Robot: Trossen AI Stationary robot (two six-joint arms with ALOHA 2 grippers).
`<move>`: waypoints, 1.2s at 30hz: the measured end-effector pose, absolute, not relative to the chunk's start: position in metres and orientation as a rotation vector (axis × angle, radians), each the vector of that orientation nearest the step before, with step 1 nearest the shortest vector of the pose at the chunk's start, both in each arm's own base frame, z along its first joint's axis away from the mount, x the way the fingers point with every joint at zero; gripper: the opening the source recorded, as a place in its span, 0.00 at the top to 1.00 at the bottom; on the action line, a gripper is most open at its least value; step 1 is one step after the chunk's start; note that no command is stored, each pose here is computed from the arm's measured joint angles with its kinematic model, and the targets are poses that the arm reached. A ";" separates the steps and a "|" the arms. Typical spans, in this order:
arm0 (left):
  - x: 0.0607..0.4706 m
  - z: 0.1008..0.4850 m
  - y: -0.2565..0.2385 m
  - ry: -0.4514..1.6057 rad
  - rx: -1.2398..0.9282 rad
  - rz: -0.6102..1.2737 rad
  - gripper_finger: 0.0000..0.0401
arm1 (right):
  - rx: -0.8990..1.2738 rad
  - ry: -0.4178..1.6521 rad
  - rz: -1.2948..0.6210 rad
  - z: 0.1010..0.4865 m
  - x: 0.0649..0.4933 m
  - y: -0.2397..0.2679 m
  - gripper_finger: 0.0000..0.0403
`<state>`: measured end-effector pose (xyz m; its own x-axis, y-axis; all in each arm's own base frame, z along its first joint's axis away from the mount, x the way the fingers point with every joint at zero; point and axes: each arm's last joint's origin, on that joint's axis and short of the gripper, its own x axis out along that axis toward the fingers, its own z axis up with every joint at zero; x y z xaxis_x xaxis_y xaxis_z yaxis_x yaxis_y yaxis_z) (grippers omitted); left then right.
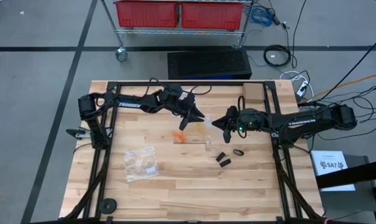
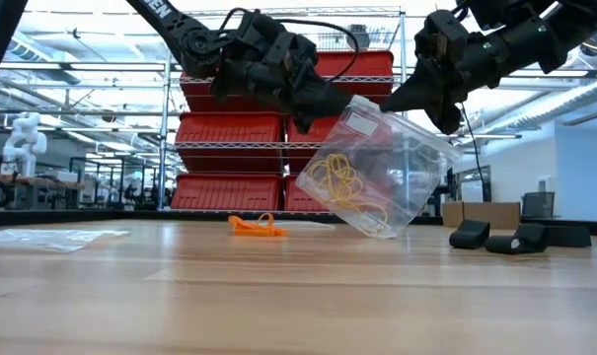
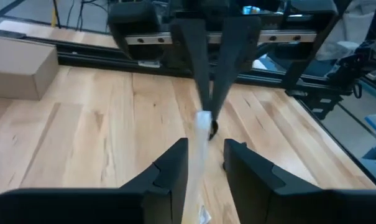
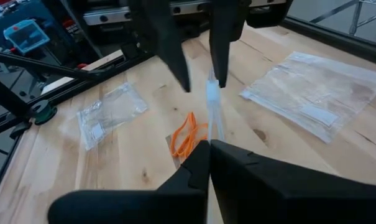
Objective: Sort rubber bands
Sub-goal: Close the transparent zip bag containing the yellow rubber bands
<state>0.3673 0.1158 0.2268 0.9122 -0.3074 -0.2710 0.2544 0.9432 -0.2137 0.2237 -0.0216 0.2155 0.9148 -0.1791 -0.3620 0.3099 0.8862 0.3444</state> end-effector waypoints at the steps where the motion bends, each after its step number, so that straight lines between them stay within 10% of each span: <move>1: 0.367 0.227 0.116 0.306 -0.176 -0.290 0.74 | 0.409 0.329 -0.259 0.215 0.224 -0.022 1.00; 36: 0.370 0.229 0.112 0.277 -0.080 -0.275 0.99 | 0.450 0.293 -0.231 0.219 0.225 -0.021 0.94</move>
<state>0.3700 0.1119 0.2290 0.9248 -0.2788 -0.2590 0.2569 0.9595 -0.1154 0.2250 -0.0210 0.2190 0.9324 -0.1542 -0.3268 0.2821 0.8758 0.3916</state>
